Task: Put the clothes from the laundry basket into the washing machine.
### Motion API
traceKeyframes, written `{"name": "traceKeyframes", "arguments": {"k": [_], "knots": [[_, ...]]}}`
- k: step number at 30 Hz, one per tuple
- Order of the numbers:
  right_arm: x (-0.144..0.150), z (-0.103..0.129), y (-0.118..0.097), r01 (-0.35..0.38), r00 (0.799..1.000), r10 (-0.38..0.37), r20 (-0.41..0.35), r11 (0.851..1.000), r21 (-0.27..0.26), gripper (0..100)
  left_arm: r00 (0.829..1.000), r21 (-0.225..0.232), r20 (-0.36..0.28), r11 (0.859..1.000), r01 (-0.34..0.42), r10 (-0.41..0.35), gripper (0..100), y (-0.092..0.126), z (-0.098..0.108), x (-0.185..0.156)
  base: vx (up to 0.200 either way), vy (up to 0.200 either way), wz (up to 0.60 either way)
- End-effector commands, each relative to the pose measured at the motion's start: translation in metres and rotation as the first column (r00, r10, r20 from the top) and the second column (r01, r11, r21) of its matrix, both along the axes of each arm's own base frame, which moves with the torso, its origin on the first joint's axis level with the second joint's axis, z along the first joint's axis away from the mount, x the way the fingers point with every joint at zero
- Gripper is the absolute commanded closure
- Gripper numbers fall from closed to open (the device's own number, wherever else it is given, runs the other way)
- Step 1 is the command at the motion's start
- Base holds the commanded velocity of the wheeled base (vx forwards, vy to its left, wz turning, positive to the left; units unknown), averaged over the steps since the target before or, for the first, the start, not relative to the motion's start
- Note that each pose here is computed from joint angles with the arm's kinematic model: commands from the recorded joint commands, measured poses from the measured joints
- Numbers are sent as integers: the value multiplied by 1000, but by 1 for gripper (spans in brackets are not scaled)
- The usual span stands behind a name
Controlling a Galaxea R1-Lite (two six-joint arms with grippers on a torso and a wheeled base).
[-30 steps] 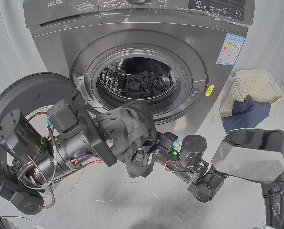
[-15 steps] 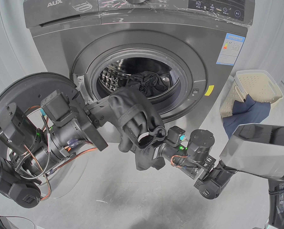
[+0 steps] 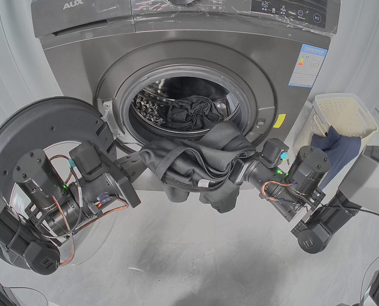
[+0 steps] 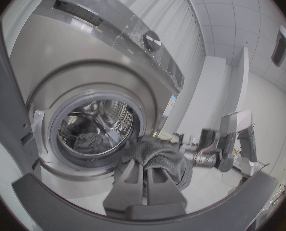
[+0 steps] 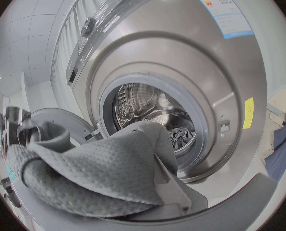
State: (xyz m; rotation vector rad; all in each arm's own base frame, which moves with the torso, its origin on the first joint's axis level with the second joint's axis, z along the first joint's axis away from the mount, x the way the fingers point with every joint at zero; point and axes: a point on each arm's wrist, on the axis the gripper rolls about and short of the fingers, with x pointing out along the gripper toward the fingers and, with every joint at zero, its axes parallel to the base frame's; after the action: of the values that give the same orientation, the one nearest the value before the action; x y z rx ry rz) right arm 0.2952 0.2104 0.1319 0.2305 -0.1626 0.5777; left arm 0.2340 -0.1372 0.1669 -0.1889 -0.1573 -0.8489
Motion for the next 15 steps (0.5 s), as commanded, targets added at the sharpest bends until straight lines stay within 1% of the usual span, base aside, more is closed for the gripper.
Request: {"name": "traceKeyframes", "arguments": {"k": [1, 2, 3, 6, 8, 10, 15], "knots": [[-8, 17, -3, -1, 999, 0, 34, 1000, 26, 100, 996, 81, -78, 996, -32, 39, 100, 4, -30, 10, 0, 0, 0], [-8, 17, -3, -1, 999, 0, 34, 1000, 26, 100, 996, 81, -78, 996, -32, 39, 100, 4, -30, 10, 0, 0, 0], [-10, 15, -2, -6, 1000, 6, 29, 1000, 19, 100, 995, 114, -93, 993, -31, 42, 100, 3, -40, 12, 0, 0, 0], [-14, 14, 1, -19, 999, 19, 27, 1000, 13, 100, 992, 155, -118, 988, -28, 47, 100, 2, -53, 14, 0, 0, 0], [-15, 14, 2, -24, 999, 23, 27, 1000, 11, 100, 990, 173, -136, 985, -24, 48, 100, 2, -60, 14, 0, 0, 0], [-15, 13, 3, -25, 999, 25, 24, 1000, 9, 100, 988, 183, -144, 983, -21, 48, 100, 1, -63, 15, 0, 0, 0], [-16, 13, 2, -25, 999, 25, 21, 1000, 9, 100, 989, 183, -142, 983, -19, 46, 100, 0, -64, 16, 0, 0, 0]]}}
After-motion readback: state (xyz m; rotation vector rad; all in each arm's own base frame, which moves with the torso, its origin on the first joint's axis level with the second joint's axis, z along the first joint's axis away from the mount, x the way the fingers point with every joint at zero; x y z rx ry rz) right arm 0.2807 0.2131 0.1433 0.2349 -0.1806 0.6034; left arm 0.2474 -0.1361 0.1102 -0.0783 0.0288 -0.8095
